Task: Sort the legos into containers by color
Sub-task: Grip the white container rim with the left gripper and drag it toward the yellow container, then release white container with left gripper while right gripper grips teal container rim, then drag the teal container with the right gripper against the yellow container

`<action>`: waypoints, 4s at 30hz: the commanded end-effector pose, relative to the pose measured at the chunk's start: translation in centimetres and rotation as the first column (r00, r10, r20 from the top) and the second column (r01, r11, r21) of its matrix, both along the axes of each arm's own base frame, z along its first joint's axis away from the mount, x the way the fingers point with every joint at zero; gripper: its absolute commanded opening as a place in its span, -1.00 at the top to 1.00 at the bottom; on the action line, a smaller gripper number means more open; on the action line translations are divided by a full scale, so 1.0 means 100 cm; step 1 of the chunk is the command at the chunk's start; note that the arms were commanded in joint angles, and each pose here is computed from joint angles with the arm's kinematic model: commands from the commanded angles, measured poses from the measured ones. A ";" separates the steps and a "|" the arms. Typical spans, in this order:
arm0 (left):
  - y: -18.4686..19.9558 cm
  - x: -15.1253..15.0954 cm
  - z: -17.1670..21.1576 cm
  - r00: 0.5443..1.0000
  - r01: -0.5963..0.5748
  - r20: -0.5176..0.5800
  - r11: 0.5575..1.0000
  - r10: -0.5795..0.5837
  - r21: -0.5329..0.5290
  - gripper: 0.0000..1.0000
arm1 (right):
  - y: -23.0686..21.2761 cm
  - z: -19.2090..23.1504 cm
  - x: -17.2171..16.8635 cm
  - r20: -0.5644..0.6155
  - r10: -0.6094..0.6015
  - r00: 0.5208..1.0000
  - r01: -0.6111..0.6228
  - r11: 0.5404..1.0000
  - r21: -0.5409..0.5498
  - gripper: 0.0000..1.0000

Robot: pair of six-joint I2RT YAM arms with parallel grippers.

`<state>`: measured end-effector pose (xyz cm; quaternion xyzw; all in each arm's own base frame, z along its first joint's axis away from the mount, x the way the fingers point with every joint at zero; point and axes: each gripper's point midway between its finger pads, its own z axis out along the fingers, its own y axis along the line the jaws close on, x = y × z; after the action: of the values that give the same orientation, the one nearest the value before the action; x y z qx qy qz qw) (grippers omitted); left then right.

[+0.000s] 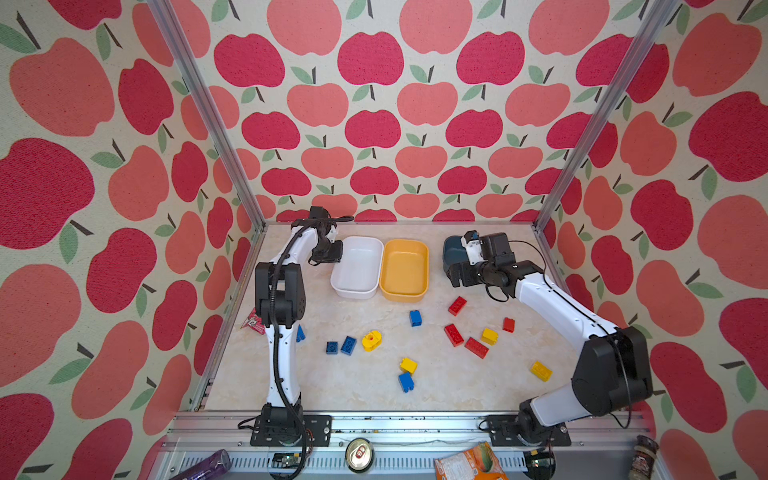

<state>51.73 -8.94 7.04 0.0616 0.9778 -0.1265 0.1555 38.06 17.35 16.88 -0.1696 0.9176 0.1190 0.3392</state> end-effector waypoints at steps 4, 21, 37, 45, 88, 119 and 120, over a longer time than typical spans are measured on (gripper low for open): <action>-0.011 -0.011 -0.019 0.997 0.039 -0.075 0.999 -0.037 0.020 1.00 | 0.002 0.003 0.000 -0.017 -0.012 1.000 0.012 1.000 0.013 -0.99; -0.013 -0.010 0.003 1.000 -0.007 -0.030 1.000 0.007 -0.005 0.16 | -0.062 -0.005 0.037 -0.030 -0.187 0.982 0.183 0.977 -0.111 -0.99; -0.012 -0.005 0.065 0.991 -0.038 0.127 0.998 0.043 -0.044 -0.34 | -0.189 -0.067 0.090 -0.212 -0.548 0.809 0.533 0.836 -0.129 -0.99; -0.012 -0.011 0.081 0.983 -0.059 0.167 0.996 0.070 -0.069 -0.38 | -0.193 -0.074 0.094 -0.283 -0.593 0.754 0.608 0.793 -0.040 -0.71; 0.013 -0.036 0.075 0.968 -0.166 0.163 0.973 0.192 -0.159 -0.42 | -0.090 -0.119 0.086 -0.596 -0.690 0.410 0.902 0.404 0.152 0.40; 0.018 -0.041 0.080 0.968 -0.164 0.163 0.973 0.190 -0.164 -0.43 | -0.126 -0.108 0.084 -0.569 -0.598 0.564 0.718 0.696 -0.019 0.93; 0.017 -0.041 0.080 0.968 -0.164 0.164 0.973 0.191 -0.165 -0.43 | -0.125 -0.110 0.085 -0.573 -0.584 0.575 0.700 0.714 -0.026 0.93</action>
<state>48.22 -7.30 13.89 -0.0290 0.9523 -0.1723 0.2500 47.18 4.44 5.88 0.3066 0.9347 0.1257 0.1288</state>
